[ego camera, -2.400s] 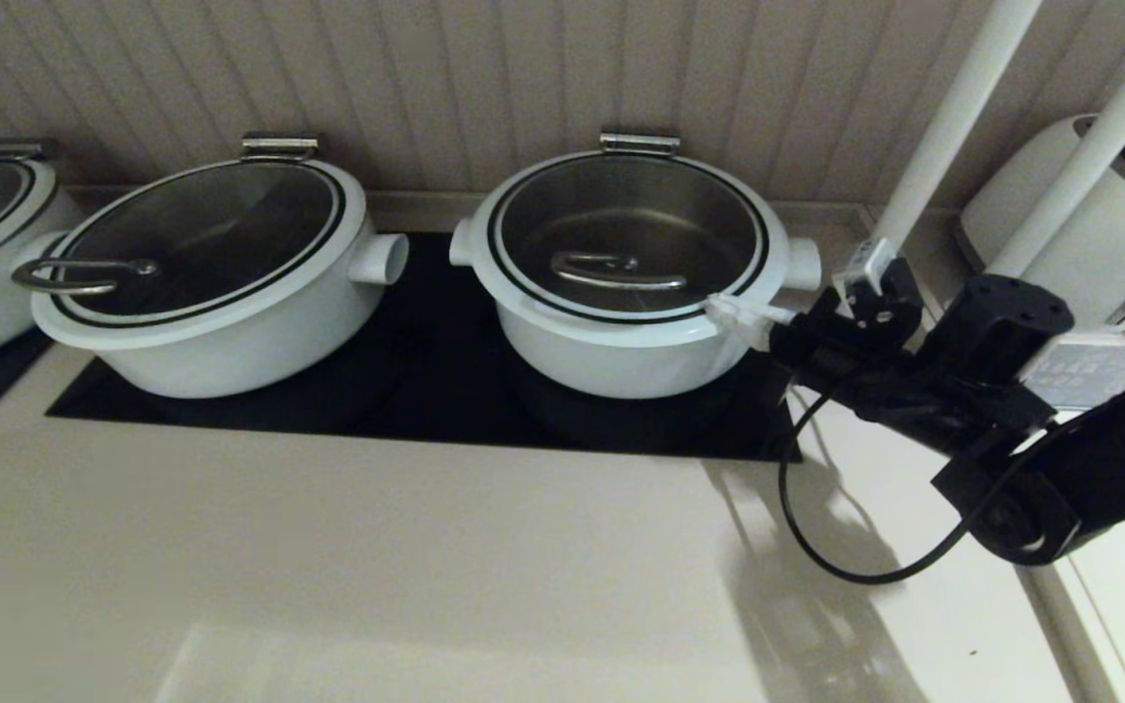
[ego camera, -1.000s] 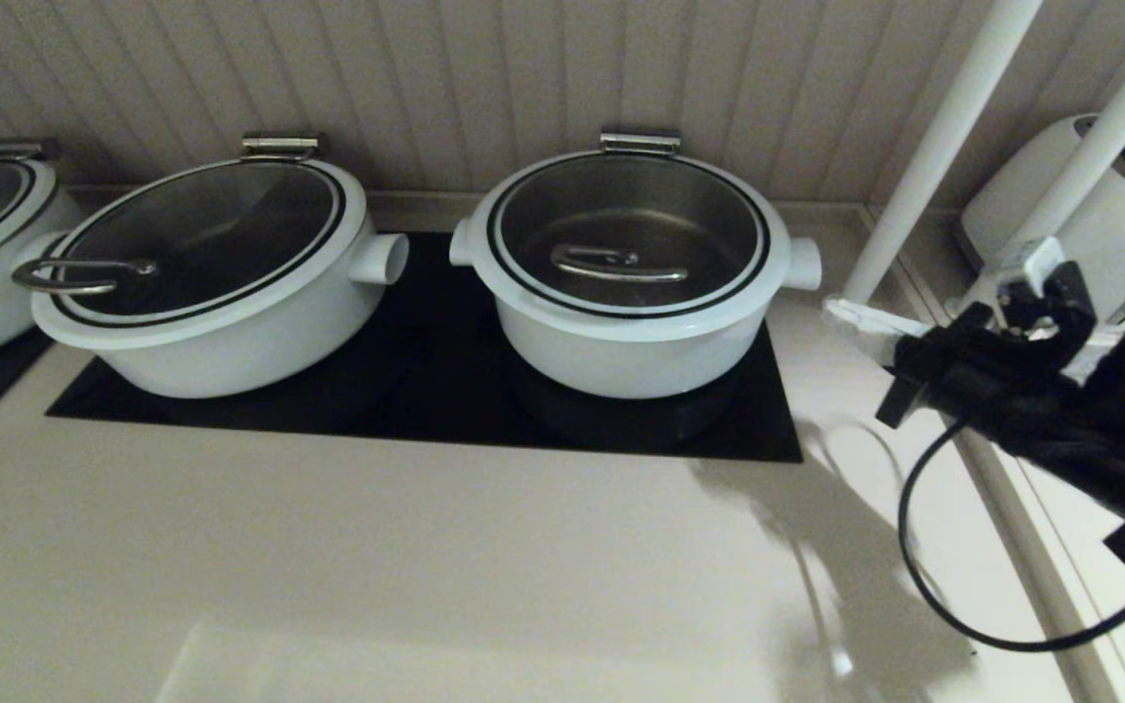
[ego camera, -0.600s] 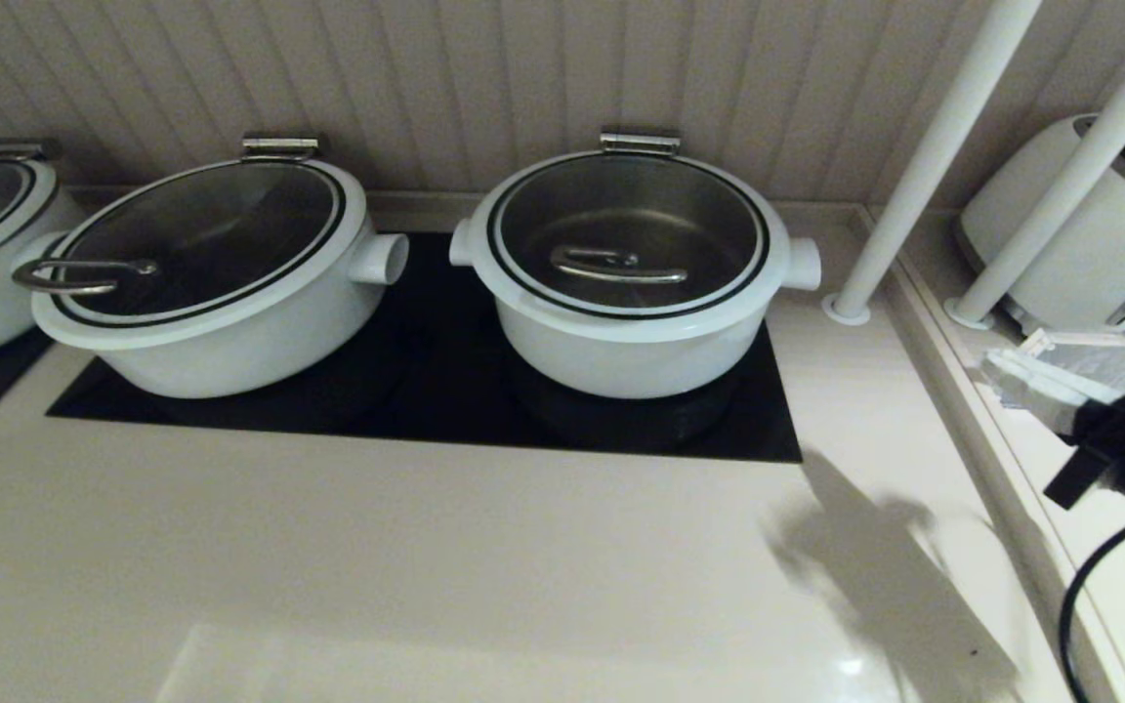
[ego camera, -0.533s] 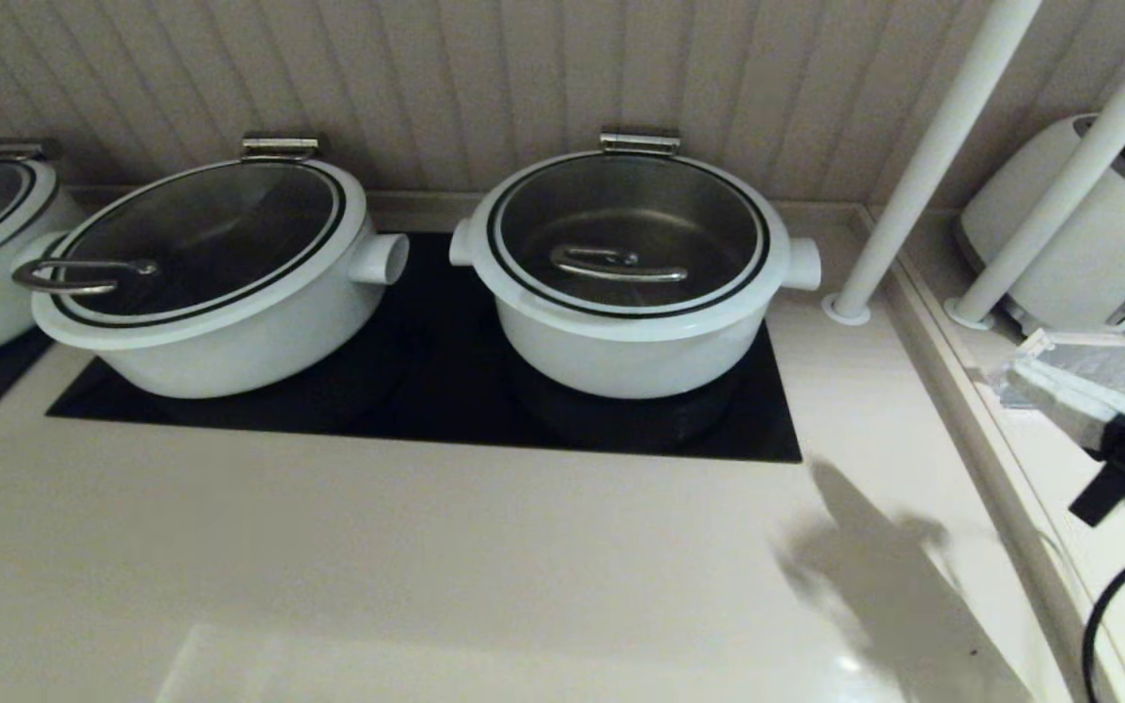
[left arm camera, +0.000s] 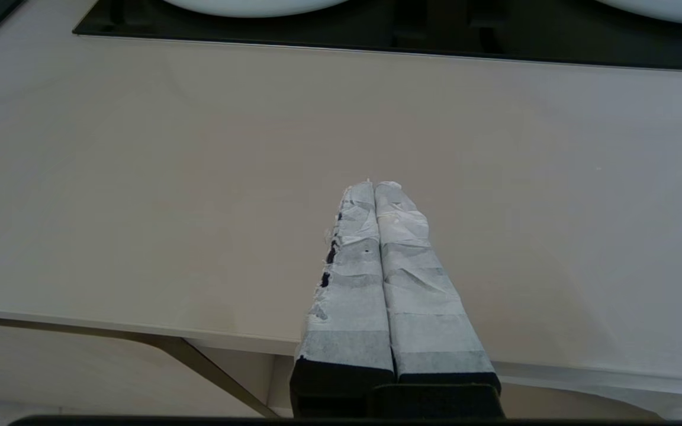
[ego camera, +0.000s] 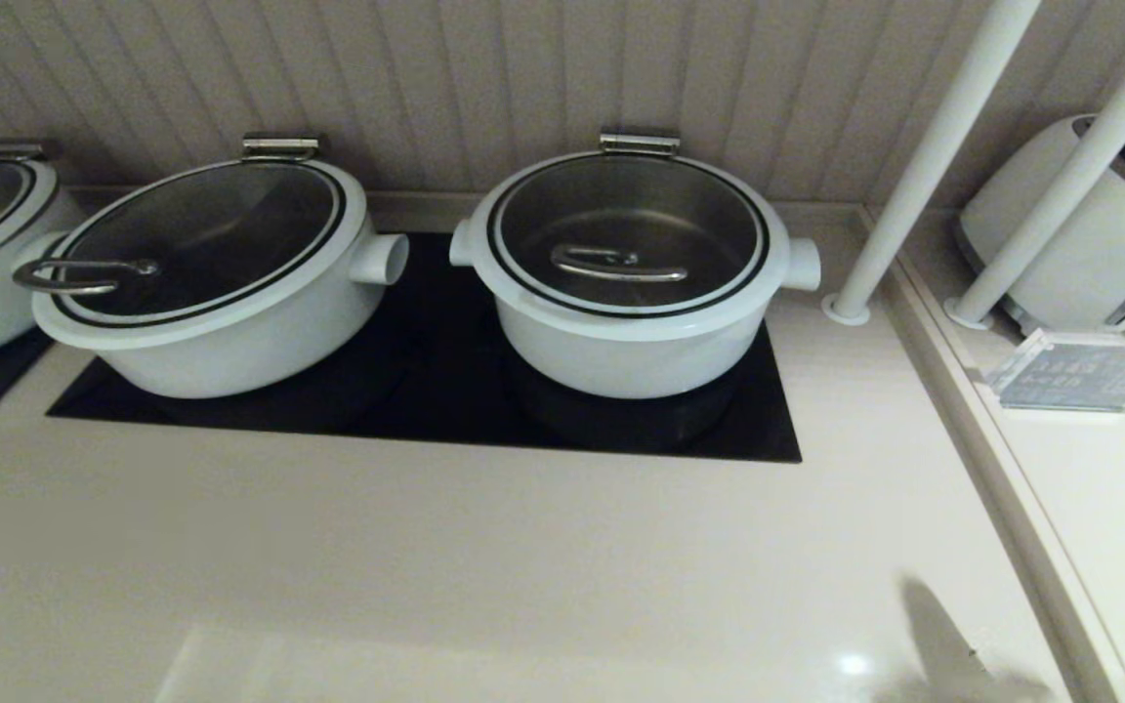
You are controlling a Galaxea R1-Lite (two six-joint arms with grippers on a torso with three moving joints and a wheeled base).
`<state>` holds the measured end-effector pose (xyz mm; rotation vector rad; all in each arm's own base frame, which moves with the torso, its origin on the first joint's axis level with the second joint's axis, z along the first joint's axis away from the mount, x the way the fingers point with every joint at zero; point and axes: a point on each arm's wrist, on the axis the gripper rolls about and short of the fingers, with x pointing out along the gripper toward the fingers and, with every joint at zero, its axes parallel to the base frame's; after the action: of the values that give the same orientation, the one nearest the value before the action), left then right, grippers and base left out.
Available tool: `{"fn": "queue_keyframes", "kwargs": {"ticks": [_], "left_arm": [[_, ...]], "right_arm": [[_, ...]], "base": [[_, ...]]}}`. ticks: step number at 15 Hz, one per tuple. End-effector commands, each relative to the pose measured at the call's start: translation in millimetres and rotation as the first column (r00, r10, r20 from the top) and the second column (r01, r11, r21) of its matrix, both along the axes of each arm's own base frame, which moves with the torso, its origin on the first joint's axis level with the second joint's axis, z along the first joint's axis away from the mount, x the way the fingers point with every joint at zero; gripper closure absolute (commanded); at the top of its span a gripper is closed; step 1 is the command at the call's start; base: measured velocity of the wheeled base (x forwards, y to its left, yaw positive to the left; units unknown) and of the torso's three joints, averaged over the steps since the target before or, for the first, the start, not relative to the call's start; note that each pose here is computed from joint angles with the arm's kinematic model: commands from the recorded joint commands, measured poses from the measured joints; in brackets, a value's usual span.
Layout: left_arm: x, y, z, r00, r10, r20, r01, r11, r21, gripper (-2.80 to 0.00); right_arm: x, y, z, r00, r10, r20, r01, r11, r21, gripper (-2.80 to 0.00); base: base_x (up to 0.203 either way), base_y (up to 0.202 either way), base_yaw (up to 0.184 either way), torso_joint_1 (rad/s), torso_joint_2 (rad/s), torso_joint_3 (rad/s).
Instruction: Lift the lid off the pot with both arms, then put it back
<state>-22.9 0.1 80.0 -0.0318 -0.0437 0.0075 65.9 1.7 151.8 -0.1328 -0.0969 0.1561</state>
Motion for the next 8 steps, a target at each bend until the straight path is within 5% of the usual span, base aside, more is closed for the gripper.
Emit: {"fn": "queue_keyframes", "kwargs": {"ticks": [1,8], "left_arm": [[0.0,0.0,0.0,1.000,0.001,0.001,-0.001,1.000,-0.001,0.00],[0.1,0.0,0.1,1.000,0.001,-0.001,-0.001,1.000,-0.001,0.00]], "right_arm": [[-27.1,0.6,-13.0,0.999,-0.031,-0.024,0.032,0.999,0.014,0.00],[-58.5,0.1,-46.0,0.984,-0.093,-0.151,0.103,0.993,0.058,0.00]], "base": [[0.000,0.000,0.000,0.000,0.00,0.000],[0.000,0.000,0.000,0.000,0.00,0.000]]}}
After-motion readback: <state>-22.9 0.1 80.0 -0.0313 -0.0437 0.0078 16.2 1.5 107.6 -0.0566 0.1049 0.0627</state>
